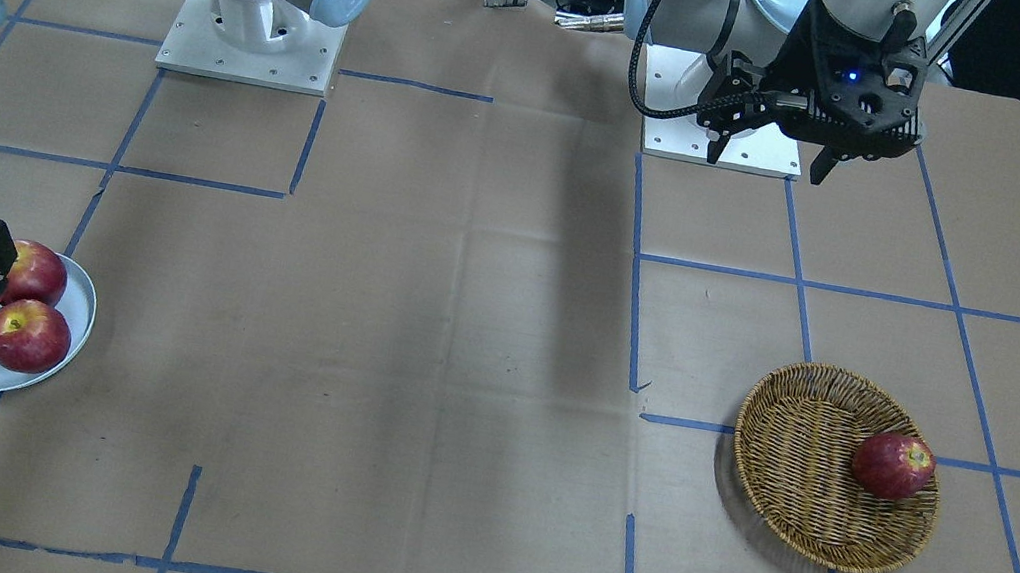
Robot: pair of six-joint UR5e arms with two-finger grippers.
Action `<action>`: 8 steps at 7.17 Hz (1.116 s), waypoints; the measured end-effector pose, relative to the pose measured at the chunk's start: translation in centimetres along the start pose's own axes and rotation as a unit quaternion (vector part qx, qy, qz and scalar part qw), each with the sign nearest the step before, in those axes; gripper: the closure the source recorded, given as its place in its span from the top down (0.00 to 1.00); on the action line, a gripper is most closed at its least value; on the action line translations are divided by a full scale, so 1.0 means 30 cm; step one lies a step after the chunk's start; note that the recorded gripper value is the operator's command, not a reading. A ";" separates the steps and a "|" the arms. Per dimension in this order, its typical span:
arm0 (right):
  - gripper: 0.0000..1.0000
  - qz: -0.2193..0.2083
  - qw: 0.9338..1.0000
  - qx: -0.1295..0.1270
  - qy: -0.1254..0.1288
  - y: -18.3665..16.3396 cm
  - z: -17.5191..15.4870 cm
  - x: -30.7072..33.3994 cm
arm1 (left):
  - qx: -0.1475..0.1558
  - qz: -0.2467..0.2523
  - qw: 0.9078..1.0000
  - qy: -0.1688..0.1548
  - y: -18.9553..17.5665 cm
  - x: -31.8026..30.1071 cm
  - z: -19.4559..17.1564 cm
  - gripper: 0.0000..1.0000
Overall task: Transfer apple from basket to plate
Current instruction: 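Release the apple onto the plate and raise the right gripper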
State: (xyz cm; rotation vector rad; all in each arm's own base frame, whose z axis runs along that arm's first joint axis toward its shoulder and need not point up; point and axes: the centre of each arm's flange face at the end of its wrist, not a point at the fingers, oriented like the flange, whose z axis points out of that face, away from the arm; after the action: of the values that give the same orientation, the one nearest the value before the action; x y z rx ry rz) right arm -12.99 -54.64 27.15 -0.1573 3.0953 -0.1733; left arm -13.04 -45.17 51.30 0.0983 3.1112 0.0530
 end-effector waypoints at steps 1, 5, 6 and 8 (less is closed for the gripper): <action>0.46 0.000 1.000 -0.006 -0.001 0.005 0.012 0.001 | 0.000 0.000 1.000 0.000 0.000 0.000 0.001 0.99; 1.00 0.001 1.000 -0.013 0.000 0.014 0.026 0.001 | -0.001 0.000 1.000 0.000 -0.002 0.000 0.002 0.99; 1.00 0.000 1.000 -0.012 0.003 0.012 0.022 0.004 | -0.001 0.000 1.000 0.000 -0.002 0.000 0.002 0.99; 1.00 0.001 1.000 -0.003 0.014 -0.002 -0.029 0.004 | -0.001 0.000 1.000 0.000 -0.002 0.000 0.002 0.99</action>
State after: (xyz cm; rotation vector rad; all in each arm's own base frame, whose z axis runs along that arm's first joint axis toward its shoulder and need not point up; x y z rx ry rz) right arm -13.14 -54.61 28.02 -0.1540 3.1242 -0.1691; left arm -13.03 -45.23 51.23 0.0979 3.1112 0.0554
